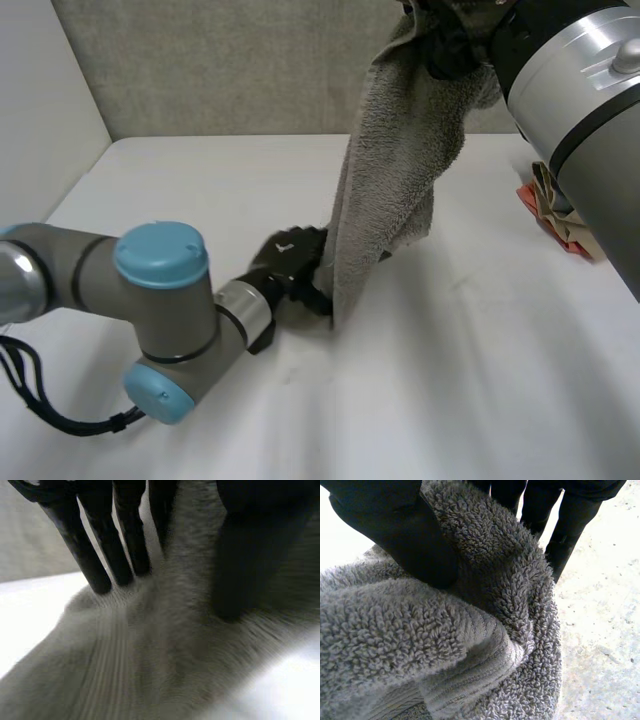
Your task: Fold the laundry.
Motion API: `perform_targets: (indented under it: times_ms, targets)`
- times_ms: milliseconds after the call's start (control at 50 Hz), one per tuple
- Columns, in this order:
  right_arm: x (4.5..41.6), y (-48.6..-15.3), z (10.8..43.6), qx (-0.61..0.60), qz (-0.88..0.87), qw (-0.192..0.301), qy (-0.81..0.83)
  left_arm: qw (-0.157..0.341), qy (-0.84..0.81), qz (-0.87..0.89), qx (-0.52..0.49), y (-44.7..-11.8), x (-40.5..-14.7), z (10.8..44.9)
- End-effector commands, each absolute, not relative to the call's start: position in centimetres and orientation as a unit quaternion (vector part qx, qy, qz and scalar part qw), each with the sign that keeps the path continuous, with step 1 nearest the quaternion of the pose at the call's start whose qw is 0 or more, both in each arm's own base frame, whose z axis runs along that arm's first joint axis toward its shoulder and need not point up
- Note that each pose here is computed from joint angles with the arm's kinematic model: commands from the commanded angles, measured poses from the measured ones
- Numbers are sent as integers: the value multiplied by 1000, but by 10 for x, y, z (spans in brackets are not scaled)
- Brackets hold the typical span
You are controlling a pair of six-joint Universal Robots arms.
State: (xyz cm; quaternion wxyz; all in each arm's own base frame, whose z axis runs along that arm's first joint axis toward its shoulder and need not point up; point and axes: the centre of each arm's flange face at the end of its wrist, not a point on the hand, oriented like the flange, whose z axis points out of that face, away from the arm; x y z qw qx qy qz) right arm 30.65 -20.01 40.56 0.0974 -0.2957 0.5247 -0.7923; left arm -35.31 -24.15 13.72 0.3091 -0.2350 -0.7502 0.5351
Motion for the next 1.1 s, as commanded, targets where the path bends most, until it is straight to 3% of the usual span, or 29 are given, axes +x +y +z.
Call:
perform_targets:
  times_ms: [20,100,140,200,220,300,380,460,560,580,740,780,880,980,1100]
  targets:
    - [305,-206,401,-300,-791,82,527,361,-770,464,-248,-217,-366,130]
    - [304,-207,396,-314,-786,66,529,348,-773,479,-227,-222,-360,145]
    - [297,-216,388,-328,-777,29,536,333,-765,509,-212,-227,-352,165]
    - [283,-231,372,-353,-752,-28,556,284,-744,576,-184,-240,-325,206]
    - [271,-240,362,-369,-731,-67,570,269,-739,590,-182,-243,-317,215]
    - [249,-248,332,-421,-659,-128,610,202,-705,645,-216,-234,-287,254]
    - [233,-256,296,-458,-583,-147,655,116,-690,658,-278,-214,-261,269]
    - [229,-264,270,-468,-541,-133,686,84,-707,625,-319,-203,-255,262]
    - [238,-277,234,-461,-511,-87,720,85,-731,590,-332,-205,-258,245]
    - [239,-279,229,-456,-508,-79,727,82,-748,566,-337,-215,-263,225]
    - [251,-330,188,-386,-548,-50,741,71,-762,547,-339,-281,-295,179]
    - [255,-343,186,-370,-581,-57,723,57,-754,567,-327,-306,-305,173]
    - [256,-354,191,-346,-621,-73,700,49,-724,614,-310,-327,-319,181]
    - [253,-345,198,-347,-615,-69,705,59,-717,616,-321,-309,-326,184]
    - [233,-326,239,-350,-594,-74,721,60,-712,623,-320,-270,-305,218]
